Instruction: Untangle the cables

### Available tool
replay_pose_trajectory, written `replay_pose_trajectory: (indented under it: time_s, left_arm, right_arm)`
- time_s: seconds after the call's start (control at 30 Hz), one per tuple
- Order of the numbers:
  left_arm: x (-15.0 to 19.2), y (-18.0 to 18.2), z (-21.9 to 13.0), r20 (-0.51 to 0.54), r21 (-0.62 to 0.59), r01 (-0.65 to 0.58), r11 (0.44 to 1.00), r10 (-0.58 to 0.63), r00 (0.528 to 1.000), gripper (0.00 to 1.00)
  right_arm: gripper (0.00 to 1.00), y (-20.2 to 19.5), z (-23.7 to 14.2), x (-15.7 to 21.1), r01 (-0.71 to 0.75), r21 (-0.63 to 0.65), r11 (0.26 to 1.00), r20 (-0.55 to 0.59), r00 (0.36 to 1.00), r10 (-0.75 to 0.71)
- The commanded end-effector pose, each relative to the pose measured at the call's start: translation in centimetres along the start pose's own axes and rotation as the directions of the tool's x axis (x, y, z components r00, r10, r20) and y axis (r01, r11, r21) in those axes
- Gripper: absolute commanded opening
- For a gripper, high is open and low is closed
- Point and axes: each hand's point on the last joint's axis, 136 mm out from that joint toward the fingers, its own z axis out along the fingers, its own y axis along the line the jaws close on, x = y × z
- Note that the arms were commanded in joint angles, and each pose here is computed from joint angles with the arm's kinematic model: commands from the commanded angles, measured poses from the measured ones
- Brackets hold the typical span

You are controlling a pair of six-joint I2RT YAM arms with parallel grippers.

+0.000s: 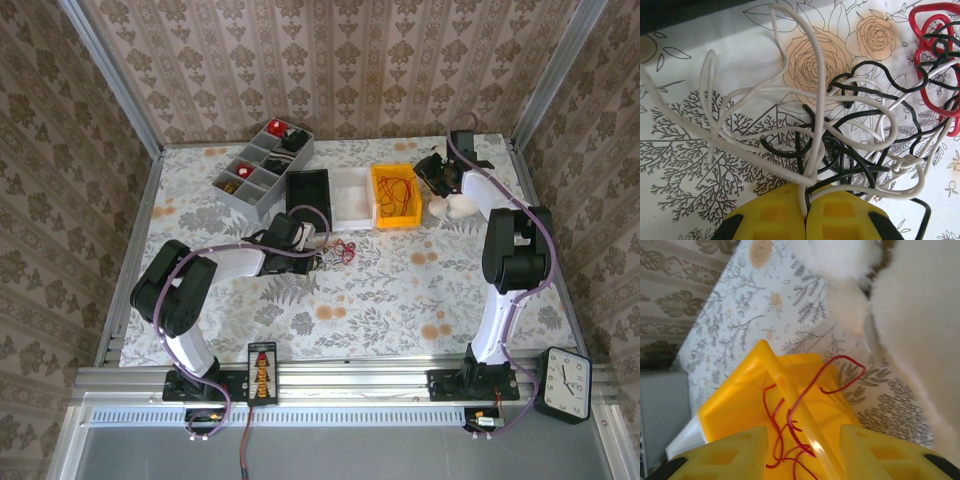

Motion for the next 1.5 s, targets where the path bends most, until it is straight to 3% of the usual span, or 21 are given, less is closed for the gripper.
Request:
replay_pose_trajectory:
  time_s: [0.0,0.43,0.7,0.87,1.0,1.23,1.47]
  left_arm:
    - [2.9,0.3,1.6,-0.114,0.001,-0.021,1.000,0.021,0.993,0.00]
    - [3.1,0.4,2.1,-0.145,-0.004,-0.024,1.000,0.023,0.989,0.00]
    - [3.2,0.5,2.3,-0.164,-0.007,-0.027,1.000,0.025,0.986,0.00]
    - [3.1,0.4,2.4,-0.165,-0.004,-0.028,1.000,0.027,0.986,0.00]
    - [3.0,0.2,2.5,-0.166,0.004,-0.029,1.000,0.029,0.986,0.00]
    - [3.0,0.0,2.5,-0.157,0.015,-0.027,1.000,0.029,0.987,0.00]
    - [3.1,0.1,2.3,-0.145,0.011,-0.029,1.000,0.031,0.989,0.00]
  right_arm:
    - [0.43,0.1,1.4,-0.1,-0.107,-0.044,0.993,-0.020,0.994,0.106]
    - [0.38,-1.4,3.4,-1.6,-0.198,-0.032,0.980,0.016,0.980,0.198]
    - [0.12,-1.4,4.8,-2.0,-0.224,-0.073,0.972,0.022,0.974,0.226]
    - [0.02,0.0,3.4,-2.3,-0.216,-0.149,0.965,0.035,0.974,0.223]
    - [0.00,1.6,1.1,-2.2,-0.167,-0.196,0.966,0.065,0.981,0.183]
    - [0.00,2.9,-2.0,-0.7,-0.001,-0.166,0.986,0.112,0.993,0.020]
    - [0.00,4.3,-3.6,1.5,0.158,-0.148,0.976,0.088,0.985,-0.146]
